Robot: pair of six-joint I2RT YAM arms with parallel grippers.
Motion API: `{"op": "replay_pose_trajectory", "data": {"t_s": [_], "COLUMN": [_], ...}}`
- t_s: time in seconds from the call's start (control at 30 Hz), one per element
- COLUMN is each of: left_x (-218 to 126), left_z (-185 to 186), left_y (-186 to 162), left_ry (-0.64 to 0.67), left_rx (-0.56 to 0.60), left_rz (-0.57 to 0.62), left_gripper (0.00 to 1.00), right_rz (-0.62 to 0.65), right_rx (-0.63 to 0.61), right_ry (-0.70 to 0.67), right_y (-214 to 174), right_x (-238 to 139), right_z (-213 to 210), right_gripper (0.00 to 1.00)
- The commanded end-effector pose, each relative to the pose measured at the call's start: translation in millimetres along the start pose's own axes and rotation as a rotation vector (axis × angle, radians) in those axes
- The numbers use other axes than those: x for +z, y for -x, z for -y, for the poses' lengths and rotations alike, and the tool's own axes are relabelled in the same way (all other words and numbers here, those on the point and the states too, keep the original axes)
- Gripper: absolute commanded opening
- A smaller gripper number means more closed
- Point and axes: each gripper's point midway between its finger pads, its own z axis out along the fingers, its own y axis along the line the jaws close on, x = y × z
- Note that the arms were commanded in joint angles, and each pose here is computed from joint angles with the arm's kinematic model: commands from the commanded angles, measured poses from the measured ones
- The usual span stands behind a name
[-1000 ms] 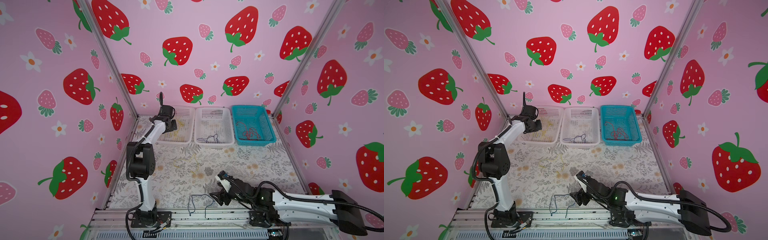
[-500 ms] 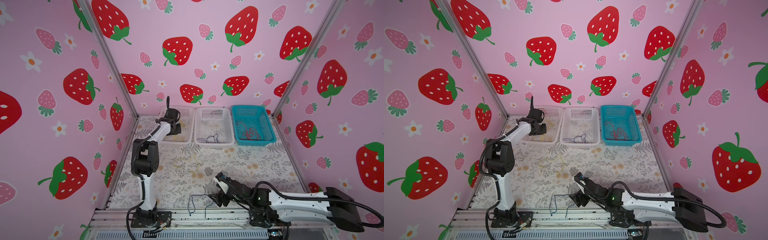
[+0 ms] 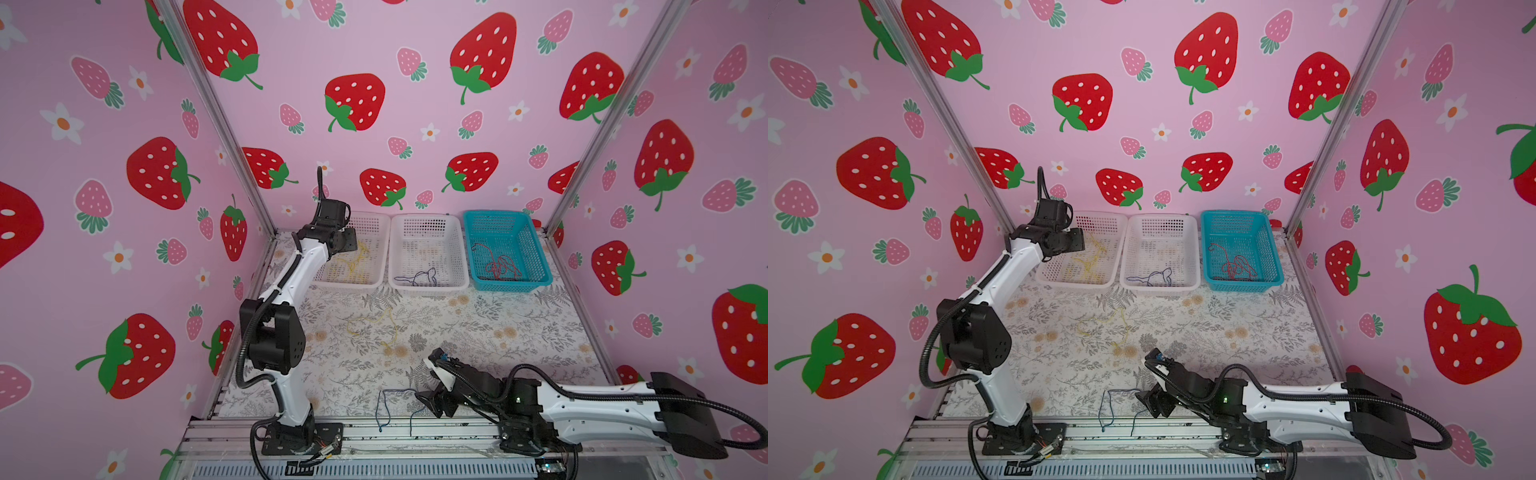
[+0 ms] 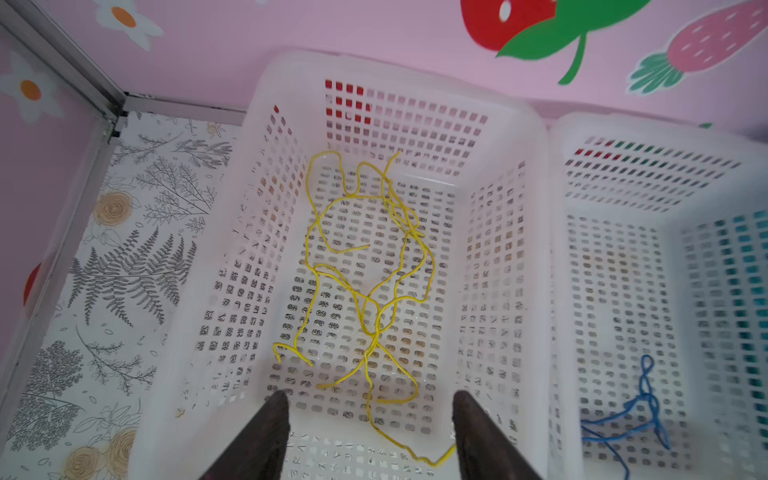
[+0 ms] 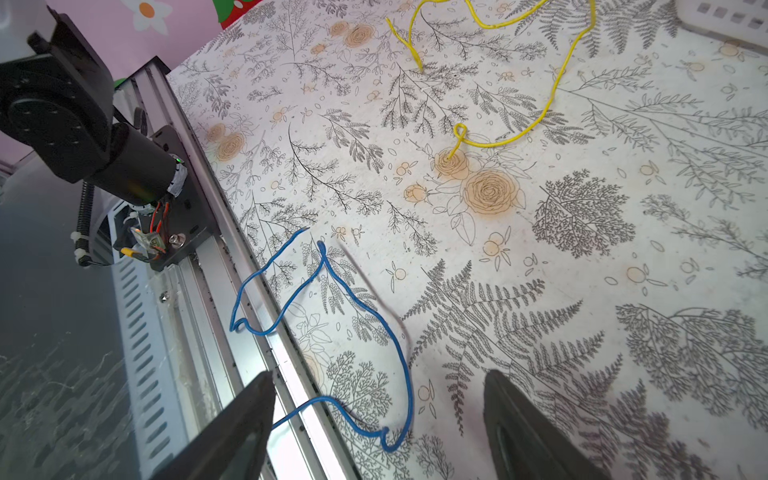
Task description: Untangle the cables
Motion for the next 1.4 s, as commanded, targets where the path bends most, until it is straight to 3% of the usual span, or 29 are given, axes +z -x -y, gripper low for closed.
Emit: {"op": "replay_pose_trajectory", "data": {"t_s": [0.0,0.1,0.17,0.47,0.57,0.9,1.13,1.37], "left_x": [-43.3,-74.6,-94.3,-151.0,-162.2,-160.9,-173.8,-174.3], "left_z": [-1.7,-1.9,-5.5,-29.3,-39.3,-70.6,-78.6,-75.0], "left_y": [22.3,24.8,21.4,-43.3,-69.7,-147.9,-154.9,-157.4], "left_ry": [-0.028,-0.063,-0.074,-0.100,-0.097,-0.027,-0.024,-0.042], "left_rx": [-0.050,-0.082,-0.110,-0.177,-0.193,-0.205,-0.237,-0.234], "left_rz": [0.099,0.155,0.190,0.253,0.270,0.259,0.340,0.327], "left_gripper": [0.79,0.87,1.00,0.99,0.99,0.99,0.99,0.99], "right_rz": [-0.021,-0.073,-0.106,-0.177,-0.142,-0.203,-0.195,-0.196], "right_rx": [0.013,0.006,-0.009,-0.183,-0.215,-0.351,-0.372,-0.369], "right_ry": [-0.011,-0.015,-0.018,-0.093,-0.089,-0.114,-0.105,-0.115], "right_y": [-1.6,-17.0,-26.9,-38.6,-29.9,-30.7,-24.9,-20.1], "right_x": [1.7,7.2,11.1,39.0,44.7,79.9,92.4,99.8], "right_z": [-1.7,-1.7,-3.1,-9.8,-13.3,-18.6,-17.6,-7.4], "right_gripper": [0.80,0.80,0.80,0.77,0.75,0.75,0.69,0.61]}}
